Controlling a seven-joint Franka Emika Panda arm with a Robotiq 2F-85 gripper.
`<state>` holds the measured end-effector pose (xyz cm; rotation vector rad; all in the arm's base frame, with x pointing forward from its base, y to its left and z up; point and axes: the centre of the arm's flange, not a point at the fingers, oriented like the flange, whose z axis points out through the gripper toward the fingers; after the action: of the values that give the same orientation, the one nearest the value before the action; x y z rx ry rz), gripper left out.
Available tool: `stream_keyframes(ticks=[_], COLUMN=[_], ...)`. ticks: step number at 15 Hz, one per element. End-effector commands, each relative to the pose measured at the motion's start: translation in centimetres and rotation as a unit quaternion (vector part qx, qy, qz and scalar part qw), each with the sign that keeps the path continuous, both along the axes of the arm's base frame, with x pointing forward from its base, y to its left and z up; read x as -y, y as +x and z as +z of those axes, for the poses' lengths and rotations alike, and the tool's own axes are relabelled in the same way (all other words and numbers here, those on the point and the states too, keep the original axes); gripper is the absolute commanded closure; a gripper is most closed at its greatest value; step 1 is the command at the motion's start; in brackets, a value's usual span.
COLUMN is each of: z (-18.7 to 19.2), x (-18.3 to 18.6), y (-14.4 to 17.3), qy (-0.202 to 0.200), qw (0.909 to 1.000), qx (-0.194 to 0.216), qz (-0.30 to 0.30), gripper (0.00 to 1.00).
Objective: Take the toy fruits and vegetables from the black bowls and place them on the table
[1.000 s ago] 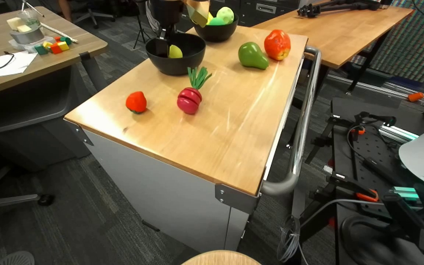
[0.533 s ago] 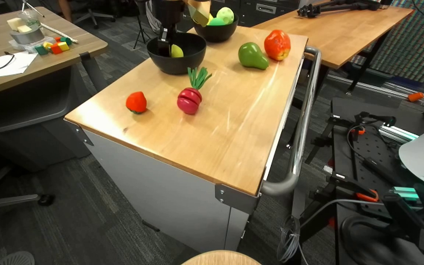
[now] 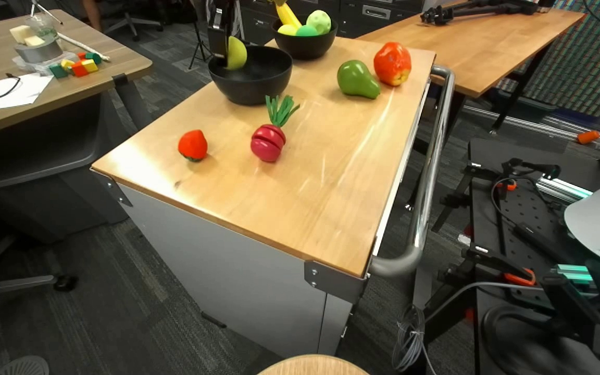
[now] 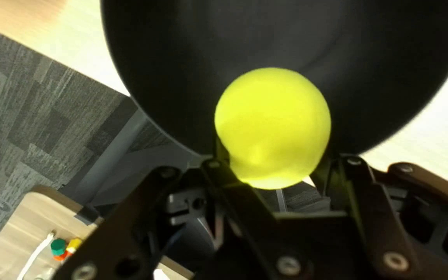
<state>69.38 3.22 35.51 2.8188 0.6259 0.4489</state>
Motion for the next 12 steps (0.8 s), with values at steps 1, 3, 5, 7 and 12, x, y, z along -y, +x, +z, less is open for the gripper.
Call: stream_keyframes(ticks=[1, 3, 5, 7, 12], z=[5.3, 6.3, 6.2, 5.2, 1.8], x=[-4.0, -6.6, -8.7, -10.0, -10.0], y=[-1.4, -2.0, -2.5, -3.0, -3.9], qy=[-0.003, 0.014, 0.034, 0.046, 0.060], qw=[0.9994, 0.9985, 0.9976, 0.9970, 0.9958], qx=[0.013, 0.017, 0.011, -0.004, -0.052], qz=[0.033, 0.050, 0.060, 0.062, 0.046], gripper=[0.75, 0.75, 0.75, 0.75, 0.75])
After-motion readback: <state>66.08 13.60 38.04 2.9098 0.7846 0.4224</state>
